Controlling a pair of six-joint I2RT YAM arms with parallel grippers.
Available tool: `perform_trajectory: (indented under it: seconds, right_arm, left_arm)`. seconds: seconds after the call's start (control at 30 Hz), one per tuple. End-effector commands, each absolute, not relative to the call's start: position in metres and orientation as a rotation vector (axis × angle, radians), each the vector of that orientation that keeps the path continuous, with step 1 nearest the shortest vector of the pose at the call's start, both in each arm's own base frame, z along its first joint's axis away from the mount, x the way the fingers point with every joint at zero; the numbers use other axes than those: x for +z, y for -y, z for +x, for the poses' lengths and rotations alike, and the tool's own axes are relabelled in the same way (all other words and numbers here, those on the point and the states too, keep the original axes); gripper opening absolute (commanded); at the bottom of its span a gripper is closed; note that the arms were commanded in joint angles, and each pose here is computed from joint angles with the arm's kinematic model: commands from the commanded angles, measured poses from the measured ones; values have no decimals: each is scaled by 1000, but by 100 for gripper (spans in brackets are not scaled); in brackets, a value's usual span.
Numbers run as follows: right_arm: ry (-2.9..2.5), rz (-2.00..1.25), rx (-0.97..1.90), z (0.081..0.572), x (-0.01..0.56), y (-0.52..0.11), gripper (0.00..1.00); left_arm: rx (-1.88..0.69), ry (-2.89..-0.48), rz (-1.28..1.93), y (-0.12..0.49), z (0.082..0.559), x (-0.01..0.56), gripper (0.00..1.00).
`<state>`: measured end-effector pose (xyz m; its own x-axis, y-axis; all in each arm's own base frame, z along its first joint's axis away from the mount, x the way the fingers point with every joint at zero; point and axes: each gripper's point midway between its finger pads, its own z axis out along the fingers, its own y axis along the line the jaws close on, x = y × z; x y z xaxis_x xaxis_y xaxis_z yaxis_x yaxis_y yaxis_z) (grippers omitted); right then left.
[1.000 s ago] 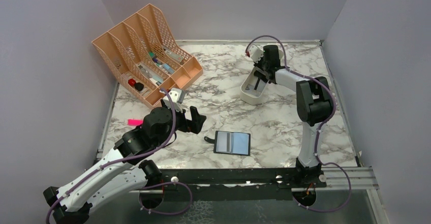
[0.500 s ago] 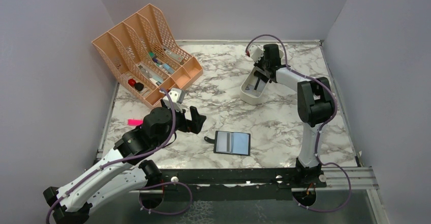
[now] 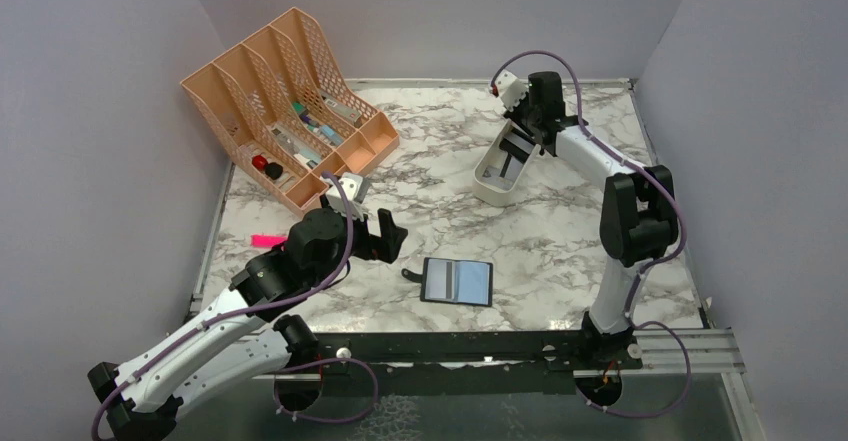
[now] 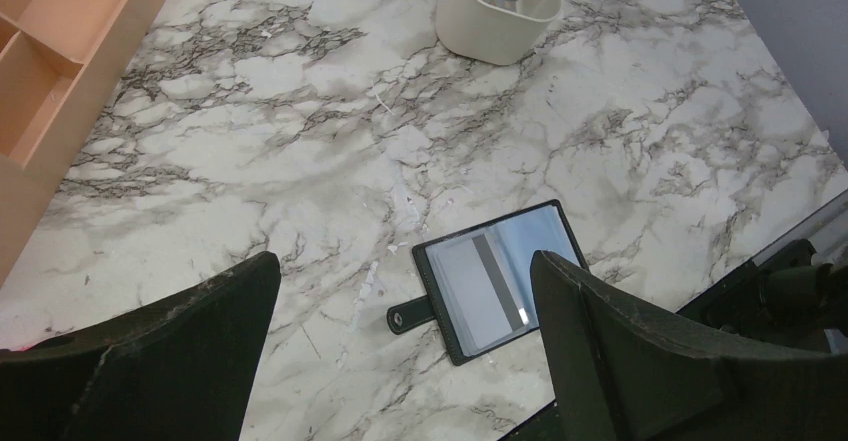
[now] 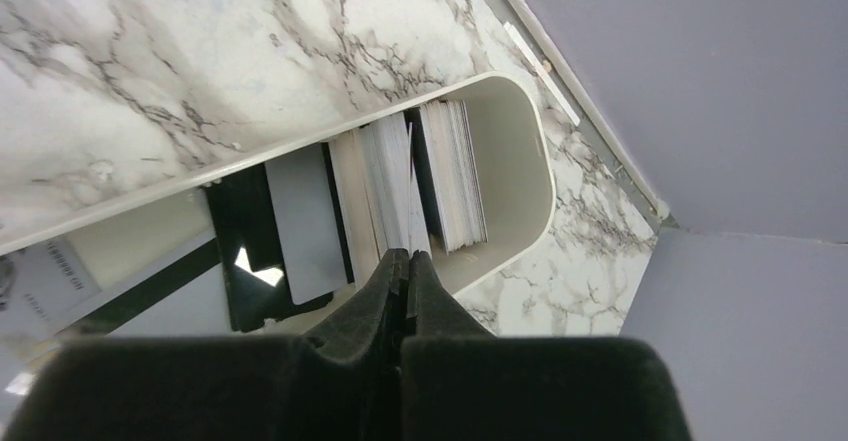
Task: Put the credit cards into the card holder
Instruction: Pick up the credit card from the storage box.
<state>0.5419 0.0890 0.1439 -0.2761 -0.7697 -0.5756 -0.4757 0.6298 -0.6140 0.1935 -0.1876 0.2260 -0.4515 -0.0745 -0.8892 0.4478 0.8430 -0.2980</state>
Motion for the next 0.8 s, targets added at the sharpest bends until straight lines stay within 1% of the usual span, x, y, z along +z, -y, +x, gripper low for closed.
perform_trajectory:
  seconds: [0.0,0.13,0.27,0.43,0.53,0.6,0.7,0.77]
  right_arm:
    - [-1899,-928,-213,522,190,-116,1]
    - [-1915,-825,-10,500,221,-138,1]
    - [-1897,-695,285,464,255,-167,1]
    - [-1841,-548,692,404,287,-204,1]
    - [-1874,-460,889,370,291,-214,1]
    - [-1871,-439,1027,344,291,-222,1]
    - [-1854,-372,1249,302,289,-230,1]
    - [-1830,-335,1363,282,288,-233,1]
  left_arm:
    - [-587,-1961,247,184,198,222,99]
    - [-596,-1973,236,185,197,218,99]
    - [-651,-1992,212,190,192,214,96]
    - [-840,-1980,146,210,183,231,87]
    - [-961,-1936,89,222,182,249,79]
    - [-1068,-1886,62,233,180,264,75]
    - [-1220,-1817,74,251,175,282,69]
    - [-1273,-1788,106,261,173,294,65]
